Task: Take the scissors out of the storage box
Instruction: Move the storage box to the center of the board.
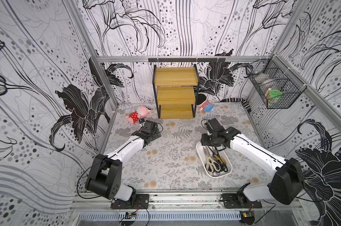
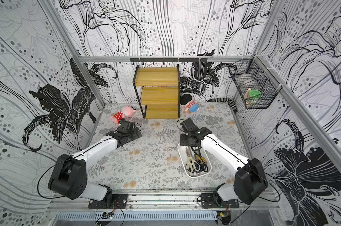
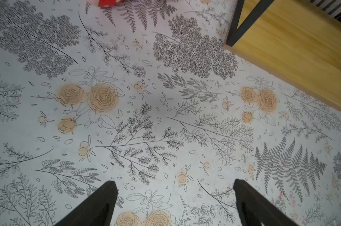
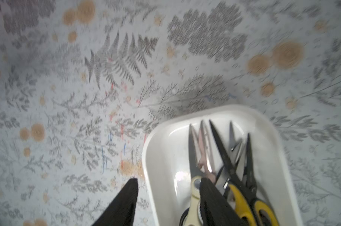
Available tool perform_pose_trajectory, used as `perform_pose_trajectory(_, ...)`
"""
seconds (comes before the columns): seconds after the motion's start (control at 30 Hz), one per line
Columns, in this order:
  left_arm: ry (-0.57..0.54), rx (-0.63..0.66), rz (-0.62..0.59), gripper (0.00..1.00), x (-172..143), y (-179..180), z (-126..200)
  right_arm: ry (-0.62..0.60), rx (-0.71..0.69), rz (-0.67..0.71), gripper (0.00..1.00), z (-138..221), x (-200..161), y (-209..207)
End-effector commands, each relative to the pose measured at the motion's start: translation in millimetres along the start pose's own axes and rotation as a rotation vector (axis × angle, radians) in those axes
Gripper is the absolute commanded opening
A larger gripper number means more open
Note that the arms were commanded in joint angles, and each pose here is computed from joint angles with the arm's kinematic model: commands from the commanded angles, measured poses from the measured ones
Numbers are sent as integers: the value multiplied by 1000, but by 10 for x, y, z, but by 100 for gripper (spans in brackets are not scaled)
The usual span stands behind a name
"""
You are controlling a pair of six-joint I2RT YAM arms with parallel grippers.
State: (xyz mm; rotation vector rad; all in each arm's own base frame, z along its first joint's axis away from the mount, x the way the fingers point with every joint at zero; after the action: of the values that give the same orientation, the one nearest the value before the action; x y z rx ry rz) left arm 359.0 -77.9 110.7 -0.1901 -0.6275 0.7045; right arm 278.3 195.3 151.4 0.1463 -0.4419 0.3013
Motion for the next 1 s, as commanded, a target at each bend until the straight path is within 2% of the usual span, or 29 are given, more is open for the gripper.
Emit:
perform_pose_trajectory(0.0,58,-114,-11,98,-109,-117,108,149,-69,58,53,7,-392,136)
perform_pose_trajectory(0.17,90,-163,-4,98,-201,-120,178,190,-99,65,50,-83,-572,160)
perform_pose_trajectory(0.27,98,-186,13,98,-254,-124,207,188,-68,80,47,-192,-623,197)
perform_pose_trajectory(0.33,93,-202,26,98,-264,-129,207,190,-45,98,41,-293,-646,271)
perform_pose_trajectory(0.47,74,-196,44,98,-269,-103,153,193,-77,118,35,-481,-702,273)
perform_pose_trajectory(0.53,78,-198,61,98,-290,-92,130,200,-90,114,28,-546,-735,251)
perform_pose_trajectory(0.63,91,-192,68,98,-355,-38,141,194,-95,117,23,-559,-699,259)
perform_pose_trajectory(0.8,80,-181,61,98,-432,131,186,155,-150,129,1,-420,-546,192)
perform_pose_trajectory(0.97,77,-163,48,98,-444,209,235,133,-214,213,0,-334,-329,76)
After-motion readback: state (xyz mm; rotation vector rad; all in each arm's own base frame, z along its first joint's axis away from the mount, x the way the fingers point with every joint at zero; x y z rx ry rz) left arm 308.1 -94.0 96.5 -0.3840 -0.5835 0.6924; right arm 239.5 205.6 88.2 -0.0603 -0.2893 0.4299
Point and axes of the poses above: each gripper's point midway between its finger pads, its own z axis back along the fingers, its own y axis along the line the jaws close on, x = y × z, the point moved 1 cm from there along z, back along the fingers, and after that the axes turned 15 degrees about z, right-handed, at the moved point
